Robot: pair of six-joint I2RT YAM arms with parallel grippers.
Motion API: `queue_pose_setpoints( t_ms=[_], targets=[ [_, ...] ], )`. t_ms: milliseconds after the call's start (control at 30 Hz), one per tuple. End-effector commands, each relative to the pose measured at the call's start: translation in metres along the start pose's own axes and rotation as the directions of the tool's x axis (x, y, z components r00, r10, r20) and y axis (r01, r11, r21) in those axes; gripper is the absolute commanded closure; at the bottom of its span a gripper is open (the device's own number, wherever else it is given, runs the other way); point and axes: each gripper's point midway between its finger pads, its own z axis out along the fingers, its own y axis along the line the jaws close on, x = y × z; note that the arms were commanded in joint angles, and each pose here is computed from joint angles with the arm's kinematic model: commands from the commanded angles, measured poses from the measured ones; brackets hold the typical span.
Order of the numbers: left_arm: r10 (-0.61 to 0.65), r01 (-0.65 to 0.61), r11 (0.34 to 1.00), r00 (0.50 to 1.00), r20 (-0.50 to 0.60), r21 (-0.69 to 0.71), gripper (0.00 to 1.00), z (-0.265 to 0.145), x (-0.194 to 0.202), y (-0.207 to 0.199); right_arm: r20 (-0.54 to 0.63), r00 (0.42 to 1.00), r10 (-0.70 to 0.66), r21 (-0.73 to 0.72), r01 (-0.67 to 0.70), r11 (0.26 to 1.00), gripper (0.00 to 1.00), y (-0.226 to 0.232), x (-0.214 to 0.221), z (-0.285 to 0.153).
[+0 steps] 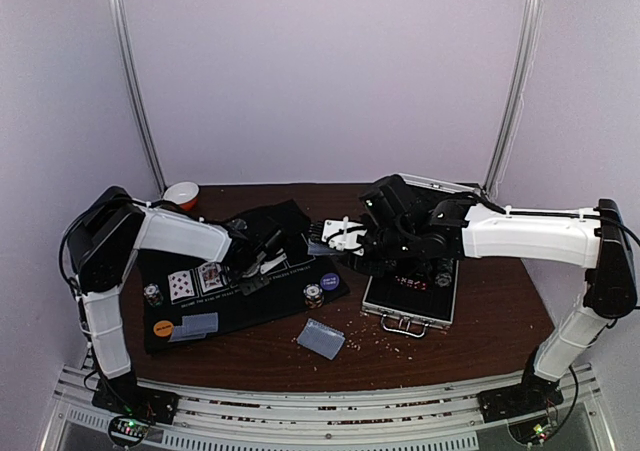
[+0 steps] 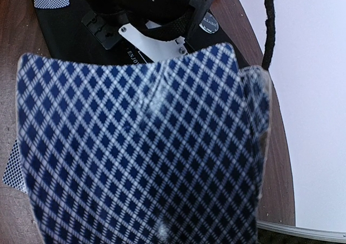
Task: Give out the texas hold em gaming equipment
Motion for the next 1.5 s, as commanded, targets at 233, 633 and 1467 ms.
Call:
queue_pose_setpoints(
  t_ms=[233,633,1467],
  targets=[
    [-0.198,0.125,0.949,0.951,0.237,0.291,0.65,-0.068,-0.044,-0.006,0.010,1.000,0.002,0.023,-0.002,1.000,0.59,-0.006,-0.002,-0.010],
    [-0.795,-0.084,0.460,0.405,0.452,0.884,0.03,-0.240,-0.092,0.043,0.034,0.999,0.003,0.024,-0.004,1.000,0.59,-0.007,-0.007,-0.010],
    [-0.804,-0.187,0.284,0.488,0.340,0.940,0.55,-0.240,-0.135,-0.005,0.042,0.999,0.001,0.007,-0.001,1.000,0.59,-0.004,-0.011,-0.006]
  ],
)
